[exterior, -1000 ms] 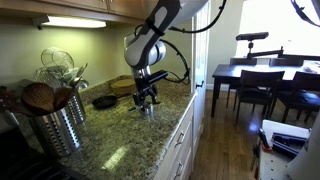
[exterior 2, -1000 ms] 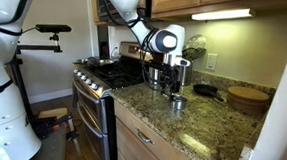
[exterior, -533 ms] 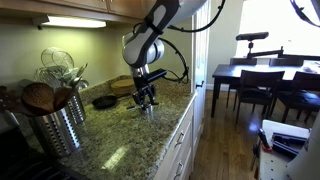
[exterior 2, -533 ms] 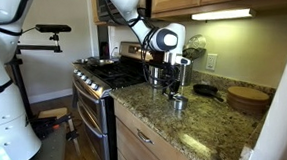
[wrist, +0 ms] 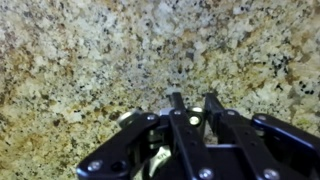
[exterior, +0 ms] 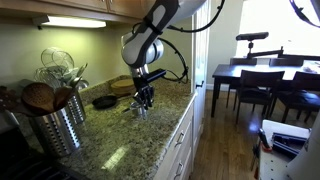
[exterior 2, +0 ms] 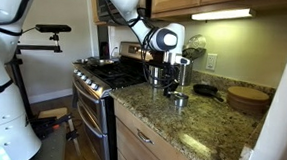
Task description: Take the measuring cups and place them apart on the counter
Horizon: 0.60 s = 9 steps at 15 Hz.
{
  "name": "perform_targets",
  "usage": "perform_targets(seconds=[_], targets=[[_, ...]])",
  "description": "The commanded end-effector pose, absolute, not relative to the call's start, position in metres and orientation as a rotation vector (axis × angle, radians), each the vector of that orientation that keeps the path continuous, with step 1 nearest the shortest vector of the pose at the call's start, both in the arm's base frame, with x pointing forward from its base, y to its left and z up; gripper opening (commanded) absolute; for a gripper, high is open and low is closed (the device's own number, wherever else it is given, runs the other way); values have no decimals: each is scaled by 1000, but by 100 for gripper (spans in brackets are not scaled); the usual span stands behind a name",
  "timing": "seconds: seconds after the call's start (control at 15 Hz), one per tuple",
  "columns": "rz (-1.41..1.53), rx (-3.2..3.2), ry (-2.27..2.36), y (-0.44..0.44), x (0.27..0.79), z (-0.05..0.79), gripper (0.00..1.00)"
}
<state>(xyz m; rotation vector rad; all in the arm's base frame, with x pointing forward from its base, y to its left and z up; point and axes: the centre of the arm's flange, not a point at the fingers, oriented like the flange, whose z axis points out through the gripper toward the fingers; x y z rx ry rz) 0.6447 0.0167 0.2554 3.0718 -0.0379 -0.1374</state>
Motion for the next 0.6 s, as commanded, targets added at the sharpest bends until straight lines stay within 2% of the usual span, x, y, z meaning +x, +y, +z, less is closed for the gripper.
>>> perform_targets(seconds=[0.0,0.53], targets=[[-164,3042,-51,18,650,253,18],[-143,3034,-58,12,648,260,17]])
